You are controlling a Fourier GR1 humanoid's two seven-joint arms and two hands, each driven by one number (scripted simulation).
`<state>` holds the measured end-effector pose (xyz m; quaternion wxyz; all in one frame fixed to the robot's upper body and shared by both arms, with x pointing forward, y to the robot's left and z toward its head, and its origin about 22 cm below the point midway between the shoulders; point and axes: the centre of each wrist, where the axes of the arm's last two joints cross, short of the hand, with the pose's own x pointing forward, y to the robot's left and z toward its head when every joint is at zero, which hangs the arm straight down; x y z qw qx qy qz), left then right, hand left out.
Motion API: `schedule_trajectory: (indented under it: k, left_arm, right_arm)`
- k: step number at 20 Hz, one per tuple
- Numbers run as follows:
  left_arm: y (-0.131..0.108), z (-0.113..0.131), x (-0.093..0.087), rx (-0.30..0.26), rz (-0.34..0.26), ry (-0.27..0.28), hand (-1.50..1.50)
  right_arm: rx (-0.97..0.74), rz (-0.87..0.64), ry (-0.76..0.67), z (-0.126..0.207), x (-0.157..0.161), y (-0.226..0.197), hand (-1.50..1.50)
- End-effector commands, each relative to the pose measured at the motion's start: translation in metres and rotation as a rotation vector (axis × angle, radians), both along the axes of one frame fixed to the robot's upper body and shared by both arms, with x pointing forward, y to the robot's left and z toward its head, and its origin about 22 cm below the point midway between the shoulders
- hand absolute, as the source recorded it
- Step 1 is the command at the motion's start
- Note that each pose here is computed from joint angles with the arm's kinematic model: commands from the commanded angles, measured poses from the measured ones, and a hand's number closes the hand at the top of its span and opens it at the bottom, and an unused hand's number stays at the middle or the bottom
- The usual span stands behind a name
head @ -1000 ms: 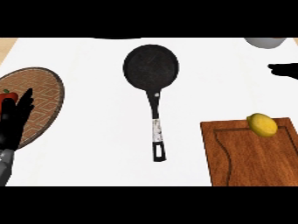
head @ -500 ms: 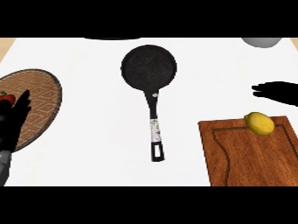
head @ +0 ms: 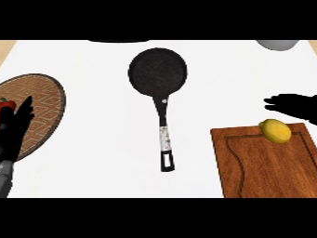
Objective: Pick the lemon from the cutting board and place it in the pan
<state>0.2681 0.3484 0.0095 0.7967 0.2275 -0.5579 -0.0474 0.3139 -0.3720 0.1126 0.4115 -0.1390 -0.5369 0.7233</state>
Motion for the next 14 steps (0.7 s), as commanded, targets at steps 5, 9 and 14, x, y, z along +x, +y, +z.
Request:
schedule_trajectory:
  k: [5, 9, 14]
  left_arm:
    - [0.004, 0.006, -0.005, 0.028, -0.004, -0.012, 0.00]
    - [0.019, 0.002, 0.020, -0.009, 0.007, -0.006, 0.00]
    - [0.007, -0.018, 0.000, 0.004, 0.006, -0.011, 0.00]
  right_arm:
    - [-0.010, 0.029, 0.042, -0.006, 0.007, 0.010, -1.50]
    - [-0.011, 0.035, 0.040, -0.040, -0.001, 0.013, -1.50]
    - [-0.004, 0.024, 0.032, -0.048, 0.019, 0.022, -1.50]
